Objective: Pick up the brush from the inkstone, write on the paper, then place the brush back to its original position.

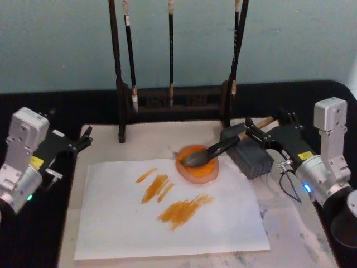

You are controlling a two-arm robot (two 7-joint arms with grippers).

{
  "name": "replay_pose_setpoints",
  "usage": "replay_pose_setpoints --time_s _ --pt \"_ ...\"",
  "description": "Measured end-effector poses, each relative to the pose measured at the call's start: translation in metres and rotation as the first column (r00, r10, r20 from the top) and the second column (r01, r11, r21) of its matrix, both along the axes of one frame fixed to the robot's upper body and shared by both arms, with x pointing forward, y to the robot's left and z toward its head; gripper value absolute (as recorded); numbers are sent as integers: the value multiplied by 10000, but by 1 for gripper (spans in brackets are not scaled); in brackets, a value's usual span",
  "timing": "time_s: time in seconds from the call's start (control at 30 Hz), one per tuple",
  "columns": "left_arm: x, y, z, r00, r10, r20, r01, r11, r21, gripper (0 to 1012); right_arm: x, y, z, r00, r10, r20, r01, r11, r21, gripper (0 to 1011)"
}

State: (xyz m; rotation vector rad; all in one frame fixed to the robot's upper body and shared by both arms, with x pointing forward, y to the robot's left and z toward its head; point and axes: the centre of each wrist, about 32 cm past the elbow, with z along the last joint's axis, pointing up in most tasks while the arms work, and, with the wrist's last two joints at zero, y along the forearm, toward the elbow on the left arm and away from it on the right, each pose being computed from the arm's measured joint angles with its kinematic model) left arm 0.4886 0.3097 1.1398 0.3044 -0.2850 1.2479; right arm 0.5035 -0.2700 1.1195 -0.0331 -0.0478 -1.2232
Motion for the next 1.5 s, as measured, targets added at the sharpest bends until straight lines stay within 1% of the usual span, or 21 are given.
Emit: replay_pose_setpoints --time_s 0.2,0.33,0.5,0.73,1.5 --pt "0 0 0 10000 0 1 0 10000 0 1001 104 5 -22 10000 47 -48 -47 9999 -110 1000" --pt "0 0 0 10000 0 0 0 10000 0 1001 137 12 -8 10000 39 19 -39 9999 -143 1000" --pt "0 0 0 10000 0 0 0 10000 1 1001 132 25 28 9996 87 252 -80 9996 -265 1000" --pt "0 0 0 10000 0 0 0 10000 1 1001 108 21 72 9988 87 481 -72 9995 -311 1000" --pt "0 0 0 10000 0 -1 0 10000 0 1001 96 21 85 9985 41 541 -25 9996 -293 1000"
